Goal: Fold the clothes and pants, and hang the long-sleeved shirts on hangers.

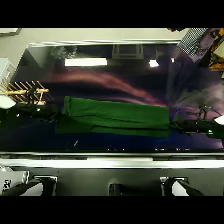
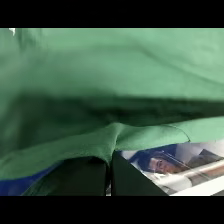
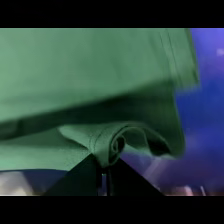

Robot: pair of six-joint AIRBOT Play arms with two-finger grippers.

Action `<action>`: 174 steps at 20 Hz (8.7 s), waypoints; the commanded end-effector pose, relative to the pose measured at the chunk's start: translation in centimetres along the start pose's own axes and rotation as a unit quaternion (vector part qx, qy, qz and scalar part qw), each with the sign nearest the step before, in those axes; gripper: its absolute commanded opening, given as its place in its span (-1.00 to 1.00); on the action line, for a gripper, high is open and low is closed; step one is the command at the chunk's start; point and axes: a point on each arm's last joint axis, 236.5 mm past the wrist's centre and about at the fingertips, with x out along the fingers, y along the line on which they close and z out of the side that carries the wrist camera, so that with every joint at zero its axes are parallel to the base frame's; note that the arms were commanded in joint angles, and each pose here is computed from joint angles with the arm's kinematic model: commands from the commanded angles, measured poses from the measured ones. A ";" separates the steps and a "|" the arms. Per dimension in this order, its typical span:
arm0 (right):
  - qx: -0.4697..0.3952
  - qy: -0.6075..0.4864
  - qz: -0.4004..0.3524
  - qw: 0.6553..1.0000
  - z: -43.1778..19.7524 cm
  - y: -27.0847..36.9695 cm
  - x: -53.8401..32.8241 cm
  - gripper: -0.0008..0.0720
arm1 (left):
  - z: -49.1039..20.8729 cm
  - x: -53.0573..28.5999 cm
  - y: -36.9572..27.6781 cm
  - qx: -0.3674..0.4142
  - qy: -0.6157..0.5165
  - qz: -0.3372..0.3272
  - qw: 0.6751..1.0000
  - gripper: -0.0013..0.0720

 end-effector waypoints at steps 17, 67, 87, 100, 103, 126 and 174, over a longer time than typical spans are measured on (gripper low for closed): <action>0.054 -0.014 0.047 0.997 8.7 -0.1 3.9 0.20 | 9.3 8.0 1.5 0.024 0.037 -0.004 0.999 -0.35; 0.035 0.128 0.067 0.989 4.8 -3.2 7.1 -0.89 | 13.5 -1.8 -4.4 0.101 -0.040 0.002 0.994 -0.35; 0.029 -0.063 0.052 0.996 8.0 6.7 -8.0 -0.89 | -0.3 22.1 -22.9 -0.001 0.018 -0.139 0.990 -0.92; -0.015 -0.084 0.060 0.995 9.0 10.5 -12.7 -0.89 | -6.5 30.3 -31.7 -0.069 0.068 -0.200 0.975 -0.92; -0.021 -0.076 0.059 0.995 8.7 10.5 -12.7 -0.89 | -7.2 30.8 -33.6 -0.066 0.075 -0.213 0.972 -0.92; -0.179 -0.044 0.091 0.979 2.7 24.1 -3.9 -0.89 | 9.6 0.1 -18.6 0.079 -0.066 -0.014 0.995 -0.91; -0.178 -0.065 0.164 0.968 -4.0 35.3 15.3 -0.89 | 11.8 -14.1 -12.8 0.052 -0.184 0.019 0.981 -0.91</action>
